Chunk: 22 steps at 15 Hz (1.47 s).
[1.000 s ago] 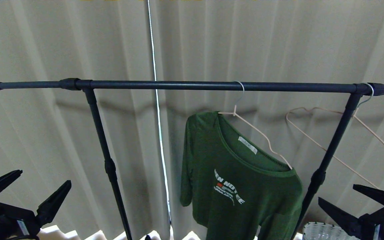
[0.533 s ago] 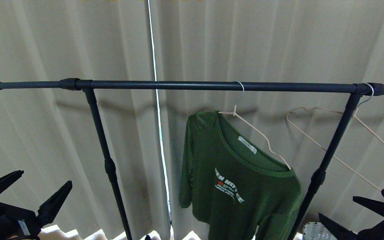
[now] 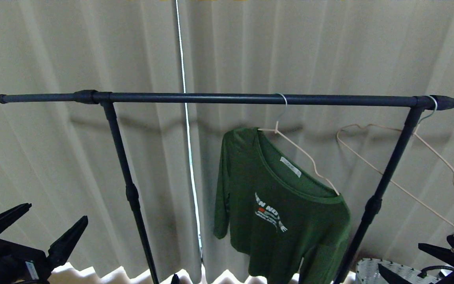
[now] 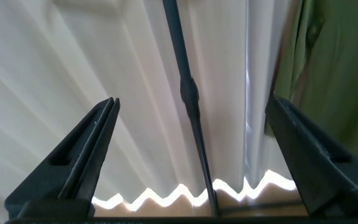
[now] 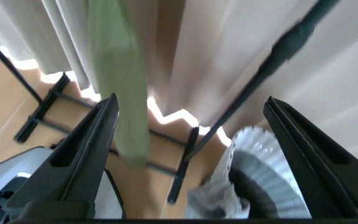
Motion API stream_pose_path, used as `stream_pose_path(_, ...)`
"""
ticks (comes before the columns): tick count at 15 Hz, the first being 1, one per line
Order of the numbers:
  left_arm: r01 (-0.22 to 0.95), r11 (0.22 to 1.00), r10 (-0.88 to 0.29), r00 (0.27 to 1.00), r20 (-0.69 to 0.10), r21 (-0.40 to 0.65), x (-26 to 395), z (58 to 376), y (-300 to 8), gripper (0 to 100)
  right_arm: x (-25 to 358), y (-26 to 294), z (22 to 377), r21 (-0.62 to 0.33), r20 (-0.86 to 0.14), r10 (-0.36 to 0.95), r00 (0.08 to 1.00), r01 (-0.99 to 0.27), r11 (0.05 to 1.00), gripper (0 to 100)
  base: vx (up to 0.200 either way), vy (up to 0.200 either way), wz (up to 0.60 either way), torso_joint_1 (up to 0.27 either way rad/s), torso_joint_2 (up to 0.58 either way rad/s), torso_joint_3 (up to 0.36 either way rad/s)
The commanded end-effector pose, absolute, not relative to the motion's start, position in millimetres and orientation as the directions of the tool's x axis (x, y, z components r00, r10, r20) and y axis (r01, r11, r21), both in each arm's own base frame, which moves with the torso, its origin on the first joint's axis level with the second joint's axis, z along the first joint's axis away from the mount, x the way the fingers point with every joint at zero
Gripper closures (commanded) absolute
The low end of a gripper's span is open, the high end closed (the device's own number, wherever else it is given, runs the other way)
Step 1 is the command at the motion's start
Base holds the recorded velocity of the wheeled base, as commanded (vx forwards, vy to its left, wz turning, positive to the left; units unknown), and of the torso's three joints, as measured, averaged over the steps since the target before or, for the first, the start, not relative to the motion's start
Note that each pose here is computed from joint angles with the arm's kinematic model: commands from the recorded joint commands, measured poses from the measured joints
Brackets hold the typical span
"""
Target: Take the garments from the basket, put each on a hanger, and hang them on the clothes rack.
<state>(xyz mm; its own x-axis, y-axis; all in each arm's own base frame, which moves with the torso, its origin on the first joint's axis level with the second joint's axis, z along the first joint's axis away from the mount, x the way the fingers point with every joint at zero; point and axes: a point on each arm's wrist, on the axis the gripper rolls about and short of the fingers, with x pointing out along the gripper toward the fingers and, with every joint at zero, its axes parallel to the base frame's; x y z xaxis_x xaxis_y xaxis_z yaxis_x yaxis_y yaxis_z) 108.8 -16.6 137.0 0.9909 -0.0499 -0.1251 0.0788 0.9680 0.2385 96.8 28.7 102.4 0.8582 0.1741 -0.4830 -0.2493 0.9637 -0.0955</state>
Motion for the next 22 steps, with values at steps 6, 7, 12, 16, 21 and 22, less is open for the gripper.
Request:
stream_pose_path(6, 0.083, 0.968, -0.049, 0.988, -0.144, 0.239, 110.1, 134.2, -16.8, 0, 95.5, 28.3, 99.3, -0.098, -0.497, 0.17, 0.851, -0.249, 0.963, 0, -0.2, 0.0, 0.0, -0.002, 0.0, 0.006)
stream_pose_path(7, 0.083, 0.967, -0.047, 0.987, -0.152, 0.24, 111.3, 133.3, -16.8, 0, 95.5, 28.3, 99.3, -0.098, -0.497, 0.17, 0.851, -0.249, 0.963, 0, -0.2, 0.0, 0.0, 0.007, 0.01, 0.002)
stream_pose_path(12, 0.083, 0.969, -0.047, 0.987, -0.156, 0.234, 111.3, 132.6, -16.8, 0, 95.3, 28.2, 99.0, -0.1, -0.498, 0.168, 0.851, -0.249, 0.963, 0, -0.12, 0.0, 0.0, -0.001, 0.0, 0.0)
stream_pose_path(16, 0.085, 0.968, -0.047, 0.985, -0.164, 0.235, 112.3, 131.8, -17.0, 0, 95.0, 28.0, 98.2, -0.102, -0.501, 0.166, 0.849, -0.248, 0.963, 0, 0.0, 0.0, 0.0, 0.0, 0.0, 0.0)
stream_pose_path(21, 0.087, 0.968, -0.047, 0.984, -0.17, 0.237, 113.1, 131.1, -17.1, 0, 95.1, 28.0, 97.9, -0.105, -0.504, 0.164, 0.848, -0.248, 0.963, 0, 0.0, 0.0, 0.0, -0.006, 0.02, 0.01)
stream_pose_path(22, 0.088, 0.968, -0.046, 0.984, -0.174, 0.237, 112.5, 129.9, -17.0, 0, 95.1, 28.0, 97.9, -0.105, -0.504, 0.164, 0.848, -0.248, 0.963, 0, 0.0, 0.0, 0.0, -0.124, 0.27, 0.144)
